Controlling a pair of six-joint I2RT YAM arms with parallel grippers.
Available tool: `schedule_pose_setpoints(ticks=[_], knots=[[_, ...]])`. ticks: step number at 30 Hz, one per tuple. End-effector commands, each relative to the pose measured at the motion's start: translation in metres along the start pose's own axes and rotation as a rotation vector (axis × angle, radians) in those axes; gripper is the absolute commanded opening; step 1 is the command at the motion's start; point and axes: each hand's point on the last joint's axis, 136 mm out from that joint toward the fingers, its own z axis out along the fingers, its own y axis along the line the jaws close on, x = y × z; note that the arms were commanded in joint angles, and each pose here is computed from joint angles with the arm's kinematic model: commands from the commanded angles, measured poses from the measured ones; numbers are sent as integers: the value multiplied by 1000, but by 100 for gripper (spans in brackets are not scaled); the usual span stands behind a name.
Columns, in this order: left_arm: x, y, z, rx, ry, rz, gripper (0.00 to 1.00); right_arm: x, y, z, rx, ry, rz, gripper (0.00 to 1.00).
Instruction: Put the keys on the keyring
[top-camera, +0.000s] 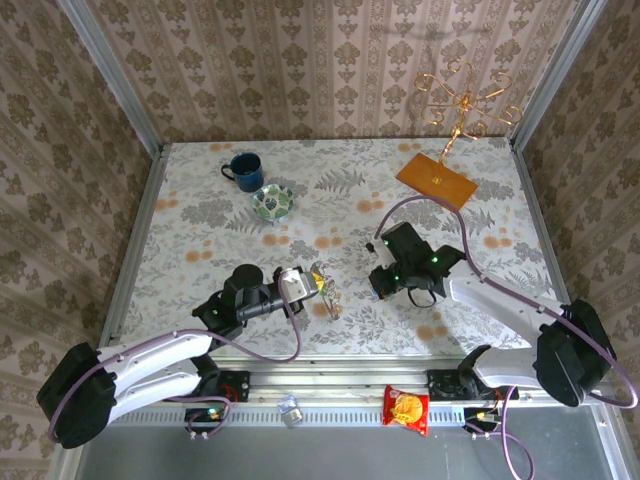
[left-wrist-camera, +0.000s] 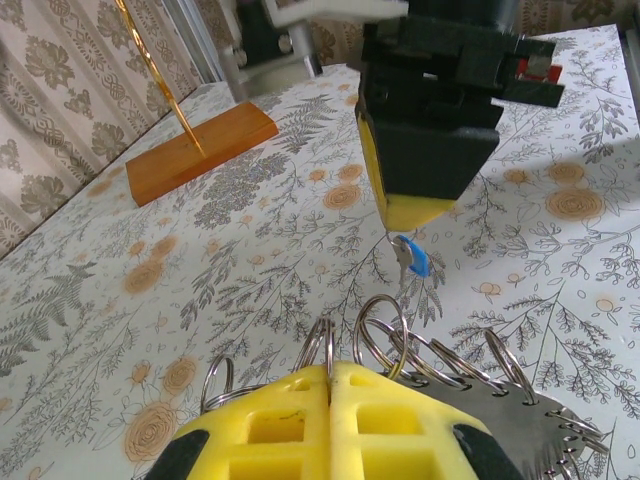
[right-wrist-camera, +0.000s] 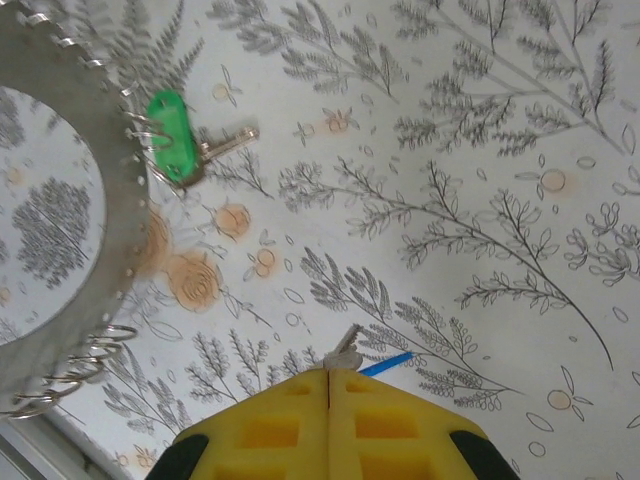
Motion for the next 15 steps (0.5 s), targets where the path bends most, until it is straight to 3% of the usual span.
schedule_pose_setpoints(ticks=[1, 7, 15], knots=[[-14, 5, 1, -7, -33, -11, 0, 11, -4, 4, 50, 110, -30, 0], [-12, 5, 1, -8, -28, -8, 0, 25, -1, 23, 92, 244, -42, 0], [-12, 5, 0, -11, -25, -8, 0, 18, 12, 57, 14, 258, 8, 0]])
